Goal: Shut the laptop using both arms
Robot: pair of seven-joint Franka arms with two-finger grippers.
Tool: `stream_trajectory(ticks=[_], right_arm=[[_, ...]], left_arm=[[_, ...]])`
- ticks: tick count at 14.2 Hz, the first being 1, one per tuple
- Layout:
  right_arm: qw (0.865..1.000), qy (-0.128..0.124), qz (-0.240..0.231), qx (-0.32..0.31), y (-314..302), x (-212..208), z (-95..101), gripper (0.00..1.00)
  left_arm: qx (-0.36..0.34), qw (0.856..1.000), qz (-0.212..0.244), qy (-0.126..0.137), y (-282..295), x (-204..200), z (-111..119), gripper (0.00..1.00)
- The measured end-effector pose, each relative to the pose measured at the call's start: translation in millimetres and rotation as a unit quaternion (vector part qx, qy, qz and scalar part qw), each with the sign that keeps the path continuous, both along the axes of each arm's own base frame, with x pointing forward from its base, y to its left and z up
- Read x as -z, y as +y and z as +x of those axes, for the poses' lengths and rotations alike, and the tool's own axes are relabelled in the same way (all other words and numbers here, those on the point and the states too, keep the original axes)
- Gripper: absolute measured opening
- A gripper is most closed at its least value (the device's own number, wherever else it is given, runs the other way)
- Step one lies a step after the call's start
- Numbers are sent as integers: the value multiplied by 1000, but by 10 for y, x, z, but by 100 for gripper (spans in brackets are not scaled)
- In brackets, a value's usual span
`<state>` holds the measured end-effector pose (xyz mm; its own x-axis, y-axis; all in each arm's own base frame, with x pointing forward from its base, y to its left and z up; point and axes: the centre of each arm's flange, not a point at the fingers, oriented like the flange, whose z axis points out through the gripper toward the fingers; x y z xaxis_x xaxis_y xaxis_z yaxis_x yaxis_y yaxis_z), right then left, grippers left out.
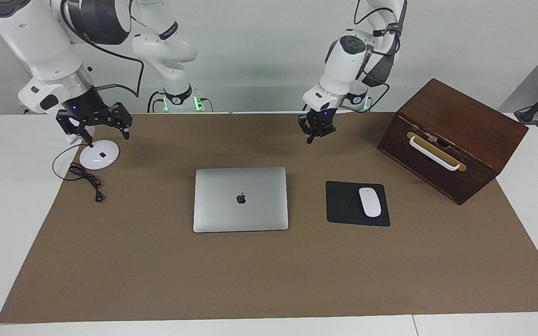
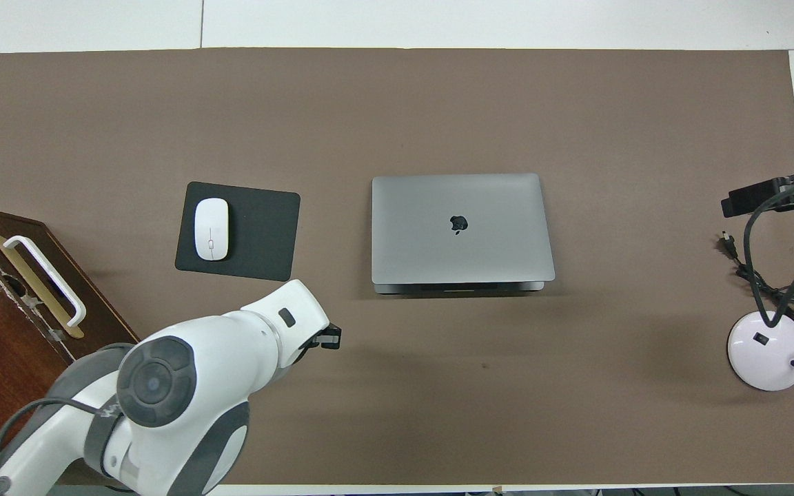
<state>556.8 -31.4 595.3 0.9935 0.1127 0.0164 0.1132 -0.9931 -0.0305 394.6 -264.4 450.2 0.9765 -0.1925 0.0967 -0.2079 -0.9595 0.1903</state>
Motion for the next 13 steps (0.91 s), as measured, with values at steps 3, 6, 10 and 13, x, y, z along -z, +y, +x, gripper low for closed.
stream_trajectory(ticks=[3, 6, 10, 13], right_arm=[[1000, 0, 0, 6, -4, 0, -3, 100], [1000, 2, 0, 20, -3, 8, -4, 100], [1000, 2, 0, 22, -3, 12, -5, 100], [1000, 2, 0, 22, -3, 10, -6, 100]], left_arm=[[3, 1000, 14, 13, 283, -368, 206, 1], [25, 999, 46, 14, 617, -516, 368, 1], [33, 997, 65, 10, 1303, -809, 643, 1], [3, 997, 71, -1, 1894, -981, 804, 32]])
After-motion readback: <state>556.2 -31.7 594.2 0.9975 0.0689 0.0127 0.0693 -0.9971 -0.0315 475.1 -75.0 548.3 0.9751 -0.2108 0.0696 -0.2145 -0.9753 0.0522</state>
